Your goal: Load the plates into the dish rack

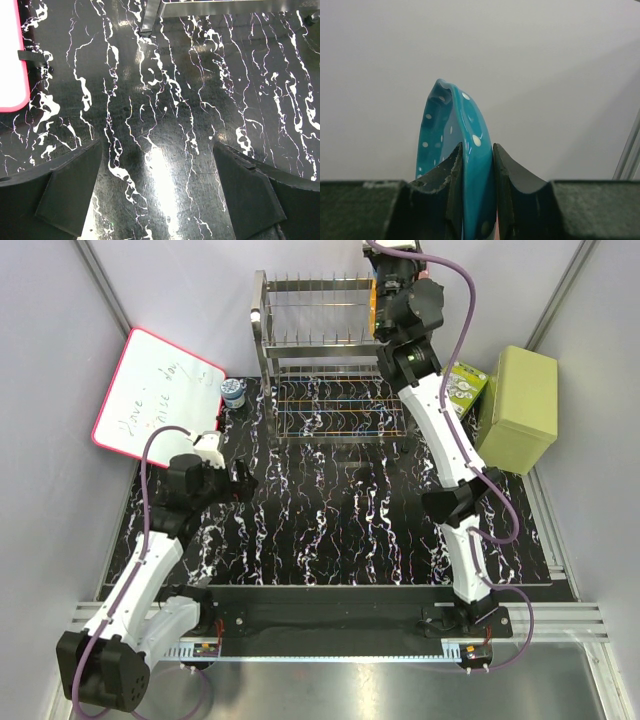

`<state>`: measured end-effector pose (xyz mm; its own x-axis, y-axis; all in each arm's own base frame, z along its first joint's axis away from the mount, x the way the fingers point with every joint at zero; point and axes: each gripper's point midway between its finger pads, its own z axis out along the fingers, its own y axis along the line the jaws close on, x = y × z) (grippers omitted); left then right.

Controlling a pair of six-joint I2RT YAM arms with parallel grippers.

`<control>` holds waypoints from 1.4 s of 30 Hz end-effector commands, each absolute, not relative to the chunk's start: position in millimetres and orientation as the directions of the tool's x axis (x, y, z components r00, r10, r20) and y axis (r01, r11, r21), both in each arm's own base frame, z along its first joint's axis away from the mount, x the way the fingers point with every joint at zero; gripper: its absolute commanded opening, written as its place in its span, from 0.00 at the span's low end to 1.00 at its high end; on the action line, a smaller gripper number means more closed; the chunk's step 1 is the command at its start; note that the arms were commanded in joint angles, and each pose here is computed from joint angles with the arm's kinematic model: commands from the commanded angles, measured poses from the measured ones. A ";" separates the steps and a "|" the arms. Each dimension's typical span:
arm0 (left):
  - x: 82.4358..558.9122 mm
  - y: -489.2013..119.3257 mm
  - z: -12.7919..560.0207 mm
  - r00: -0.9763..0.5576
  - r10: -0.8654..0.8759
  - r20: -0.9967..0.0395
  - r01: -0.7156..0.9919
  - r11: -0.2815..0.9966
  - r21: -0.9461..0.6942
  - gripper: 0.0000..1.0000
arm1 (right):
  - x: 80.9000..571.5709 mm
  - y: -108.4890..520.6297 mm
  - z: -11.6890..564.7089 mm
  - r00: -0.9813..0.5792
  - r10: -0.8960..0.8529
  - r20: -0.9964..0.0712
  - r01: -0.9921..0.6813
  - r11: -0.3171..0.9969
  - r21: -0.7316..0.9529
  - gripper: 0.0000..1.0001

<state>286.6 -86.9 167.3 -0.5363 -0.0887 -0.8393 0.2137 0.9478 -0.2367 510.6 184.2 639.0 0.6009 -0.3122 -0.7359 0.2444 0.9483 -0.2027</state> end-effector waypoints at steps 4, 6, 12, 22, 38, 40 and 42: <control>293.2 -88.9 169.2 -0.497 -0.101 -0.862 0.228 0.943 -0.243 0.99 | 483.9 174.7 670.6 0.703 -0.235 -0.671 0.247 0.966 -0.079 0.00; 292.6 -89.4 168.3 -0.498 -0.109 -0.860 0.226 0.942 -0.250 0.99 | 489.3 176.4 663.8 0.690 -0.233 -0.685 0.249 0.965 -0.078 0.00; 291.5 -90.1 169.3 -0.493 -0.126 -0.861 0.222 0.939 -0.264 0.99 | 505.8 183.9 644.8 0.666 -0.250 -0.703 0.264 0.960 -0.091 0.00; 288.4 -92.2 167.3 -0.488 -0.146 -0.861 0.224 0.932 -0.285 0.99 | 517.8 187.0 629.0 0.639 -0.315 -0.702 0.318 0.939 -0.132 0.00; 286.2 -93.3 163.1 -0.484 -0.155 -0.861 0.227 0.928 -0.295 0.99 | 545.1 201.5 592.7 0.577 -0.351 -0.738 0.320 0.928 -0.191 0.00; 286.1 -93.1 163.2 -0.482 -0.157 -0.862 0.226 0.928 -0.296 0.99 | 548.2 204.5 588.0 0.570 -0.353 -0.742 0.315 0.928 -0.199 0.00; 285.6 -93.3 161.4 -0.485 -0.157 -0.861 0.226 0.928 -0.296 0.99 | 550.6 204.9 585.1 0.566 -0.356 -0.743 0.316 0.927 -0.203 0.00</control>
<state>280.5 -90.2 148.7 -0.5369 -0.1397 -0.8320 0.1998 0.9371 -0.2863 592.8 221.1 514.3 0.3886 -0.4527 -0.8026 0.2735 0.8884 -0.3686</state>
